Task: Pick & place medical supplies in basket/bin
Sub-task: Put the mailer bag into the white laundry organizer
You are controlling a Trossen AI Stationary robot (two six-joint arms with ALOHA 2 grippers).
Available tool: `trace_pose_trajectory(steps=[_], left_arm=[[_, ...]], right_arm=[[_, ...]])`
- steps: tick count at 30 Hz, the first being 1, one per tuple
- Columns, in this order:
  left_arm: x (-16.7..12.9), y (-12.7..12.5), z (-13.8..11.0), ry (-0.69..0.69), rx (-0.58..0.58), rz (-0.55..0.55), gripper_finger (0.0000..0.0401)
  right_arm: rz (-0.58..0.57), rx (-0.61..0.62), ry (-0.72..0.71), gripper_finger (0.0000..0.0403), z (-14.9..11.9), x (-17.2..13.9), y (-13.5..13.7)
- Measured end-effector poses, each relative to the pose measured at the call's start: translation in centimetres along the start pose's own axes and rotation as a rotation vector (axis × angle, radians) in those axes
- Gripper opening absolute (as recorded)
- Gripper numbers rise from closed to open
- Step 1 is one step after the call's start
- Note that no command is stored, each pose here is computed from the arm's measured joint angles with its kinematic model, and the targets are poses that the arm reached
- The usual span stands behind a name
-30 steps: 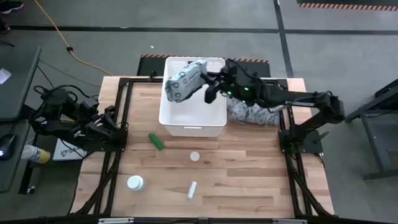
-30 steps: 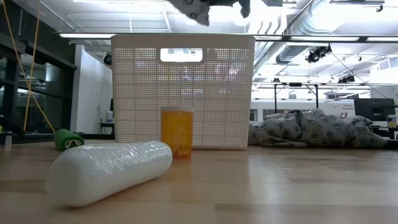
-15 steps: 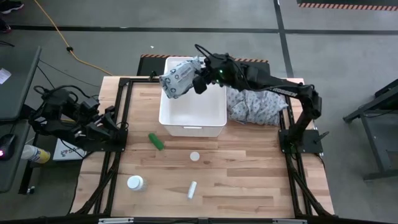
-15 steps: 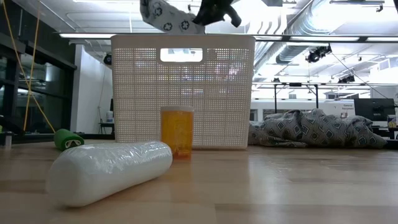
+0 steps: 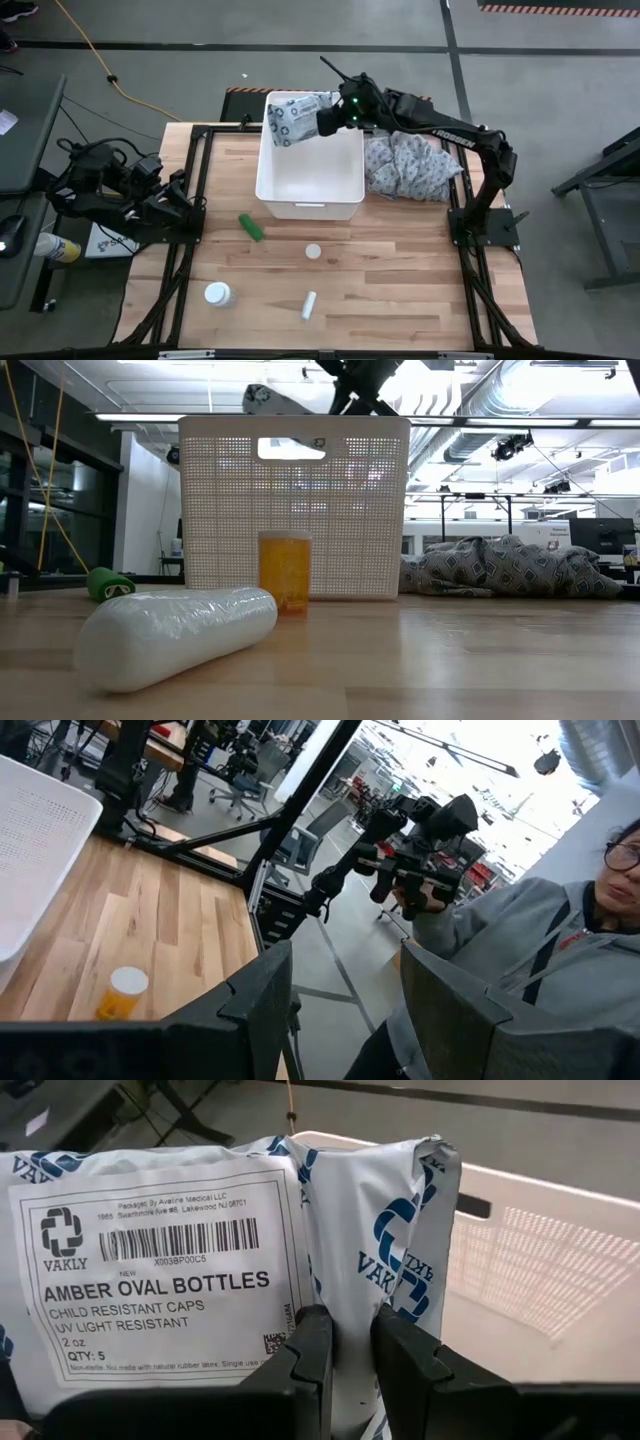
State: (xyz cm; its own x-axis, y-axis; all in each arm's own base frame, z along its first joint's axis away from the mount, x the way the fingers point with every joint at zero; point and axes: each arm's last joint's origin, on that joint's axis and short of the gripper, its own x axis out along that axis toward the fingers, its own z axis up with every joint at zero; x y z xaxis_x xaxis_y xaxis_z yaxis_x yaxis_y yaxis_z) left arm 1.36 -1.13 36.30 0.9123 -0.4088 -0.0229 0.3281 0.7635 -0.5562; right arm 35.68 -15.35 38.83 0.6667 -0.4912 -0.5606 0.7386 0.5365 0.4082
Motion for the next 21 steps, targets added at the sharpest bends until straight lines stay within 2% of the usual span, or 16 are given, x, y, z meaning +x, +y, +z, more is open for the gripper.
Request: trace_pose_trajectory(steps=[14, 21], left_arm=[[0.0, 0.2, -0.3, 0.032, -0.016, 0.022, 0.0221], [0.0, 0.3, -0.4, 0.042, -0.020, 0.028, 0.0221]], right_arm=[[-0.074, 0.060, 0.063, 0.0051, -1.4, 2.4, -0.2], [-0.082, 0.080, 0.056, 0.0051, -1.5, 2.4, -0.2]])
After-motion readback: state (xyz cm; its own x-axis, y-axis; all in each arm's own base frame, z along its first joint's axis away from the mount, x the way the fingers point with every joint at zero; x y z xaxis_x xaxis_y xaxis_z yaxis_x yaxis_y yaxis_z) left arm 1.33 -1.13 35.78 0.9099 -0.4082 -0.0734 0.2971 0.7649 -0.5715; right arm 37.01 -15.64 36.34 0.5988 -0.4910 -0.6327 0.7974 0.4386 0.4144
